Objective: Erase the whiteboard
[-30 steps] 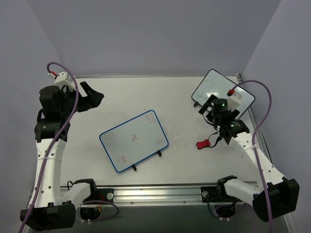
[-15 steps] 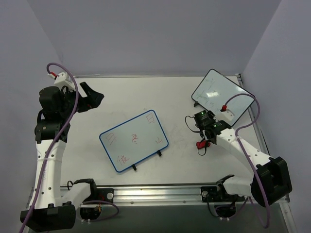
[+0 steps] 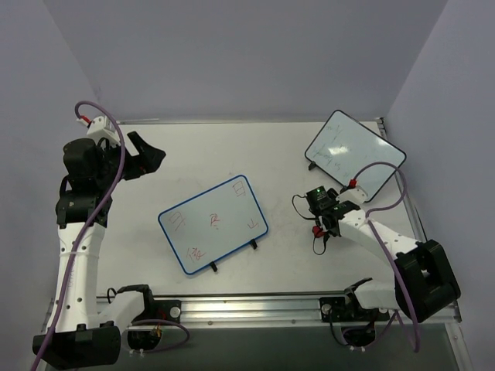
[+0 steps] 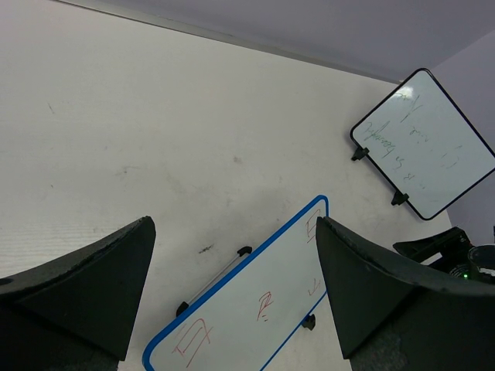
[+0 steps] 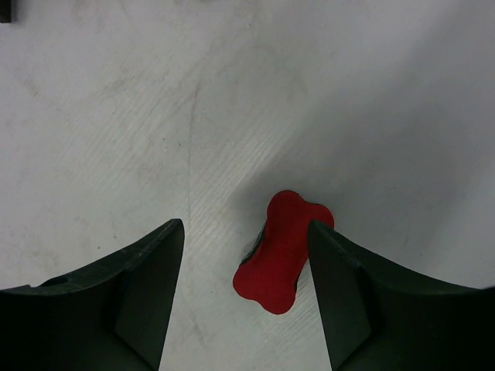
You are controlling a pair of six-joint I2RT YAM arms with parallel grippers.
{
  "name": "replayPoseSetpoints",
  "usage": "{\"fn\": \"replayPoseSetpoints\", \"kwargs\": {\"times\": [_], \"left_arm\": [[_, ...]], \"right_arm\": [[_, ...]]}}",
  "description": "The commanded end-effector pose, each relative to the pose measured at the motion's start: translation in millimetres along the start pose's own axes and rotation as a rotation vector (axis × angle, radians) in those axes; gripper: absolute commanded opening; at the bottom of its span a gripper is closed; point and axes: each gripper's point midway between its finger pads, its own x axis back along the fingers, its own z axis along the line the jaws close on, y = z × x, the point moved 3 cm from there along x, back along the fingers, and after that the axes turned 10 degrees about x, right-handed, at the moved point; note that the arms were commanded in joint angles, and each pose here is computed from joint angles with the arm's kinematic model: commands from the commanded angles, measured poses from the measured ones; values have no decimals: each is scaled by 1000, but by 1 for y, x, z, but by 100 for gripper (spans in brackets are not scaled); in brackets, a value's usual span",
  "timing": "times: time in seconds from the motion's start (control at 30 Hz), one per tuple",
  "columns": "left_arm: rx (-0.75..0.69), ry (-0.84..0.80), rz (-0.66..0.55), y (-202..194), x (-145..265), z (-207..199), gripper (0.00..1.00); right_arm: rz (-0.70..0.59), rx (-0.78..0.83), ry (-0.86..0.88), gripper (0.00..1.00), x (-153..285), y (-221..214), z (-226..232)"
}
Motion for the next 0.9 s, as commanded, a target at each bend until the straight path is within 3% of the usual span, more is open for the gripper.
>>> {"fn": "replayPoseSetpoints", "kwargs": {"times": [0.0, 0.03, 0.23, 0.87], "left_arm": [[-9, -20, -52, 11, 2, -4, 94], [-8, -21, -51, 11, 1, -5, 94], [-3, -17, -47, 11, 0, -3, 94], [5, -18, -38, 10, -3, -1, 94]], "right_arm": [[15, -35, -14, 58, -9, -11, -3], [24, -28, -17, 51, -11, -16, -6], [49, -25, -20, 45, -18, -26, -7], [9, -39, -44, 47, -1, -6, -12]]}}
